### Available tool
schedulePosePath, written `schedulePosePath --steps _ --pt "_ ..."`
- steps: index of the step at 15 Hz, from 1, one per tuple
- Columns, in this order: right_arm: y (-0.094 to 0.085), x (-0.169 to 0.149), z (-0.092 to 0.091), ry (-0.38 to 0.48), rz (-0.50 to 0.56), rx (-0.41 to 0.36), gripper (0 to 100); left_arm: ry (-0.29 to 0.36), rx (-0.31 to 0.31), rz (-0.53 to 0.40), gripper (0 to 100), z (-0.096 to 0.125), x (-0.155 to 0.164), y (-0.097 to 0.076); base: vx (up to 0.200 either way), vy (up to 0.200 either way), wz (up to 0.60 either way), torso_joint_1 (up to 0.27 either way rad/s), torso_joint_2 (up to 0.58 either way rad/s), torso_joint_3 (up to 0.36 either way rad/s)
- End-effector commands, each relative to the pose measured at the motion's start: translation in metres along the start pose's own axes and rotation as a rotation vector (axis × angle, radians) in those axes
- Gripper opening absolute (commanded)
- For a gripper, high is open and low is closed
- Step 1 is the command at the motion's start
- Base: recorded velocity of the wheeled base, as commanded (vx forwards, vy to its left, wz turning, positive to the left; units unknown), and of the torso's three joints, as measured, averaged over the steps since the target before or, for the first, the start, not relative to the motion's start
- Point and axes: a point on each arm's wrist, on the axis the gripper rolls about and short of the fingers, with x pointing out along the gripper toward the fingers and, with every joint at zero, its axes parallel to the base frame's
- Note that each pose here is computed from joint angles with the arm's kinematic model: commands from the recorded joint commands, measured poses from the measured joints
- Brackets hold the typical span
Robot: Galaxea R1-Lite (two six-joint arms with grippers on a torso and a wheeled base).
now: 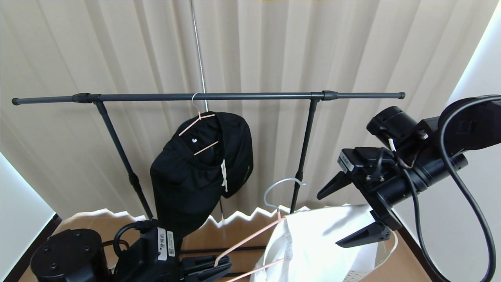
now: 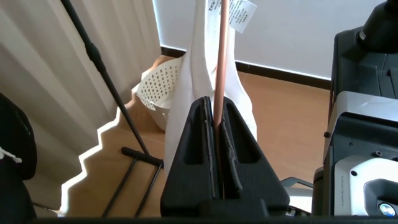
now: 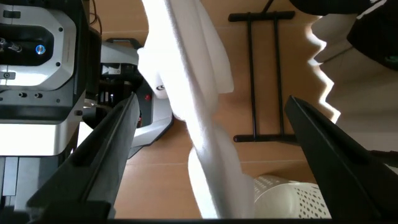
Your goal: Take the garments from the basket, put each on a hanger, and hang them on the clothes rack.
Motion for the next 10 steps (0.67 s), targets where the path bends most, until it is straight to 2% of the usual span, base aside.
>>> schedulePosePath --steps 1,3,10 --pt "-0.001 0.004 0.001 0.001 0.014 -0.001 100 0.001 -0.001 -0.001 0 0.0 0.0 0.0 0.0 0.0 0.0 0.0 0.0 0.0" --pt "-0.003 0.008 0.006 -0.013 -0.005 -0.038 100 -0.003 0.002 0.0 0 0.0 0.0 0.0 0.0 0.0 0.0 0.0 0.0 0.0" --pt "-0.005 0.009 0.009 -0.022 -0.017 -0.054 100 0.015 -0.007 -0.002 0 -0.004 0.0 -0.001 0.0 0.0 0.0 0.0 0.0 0.0"
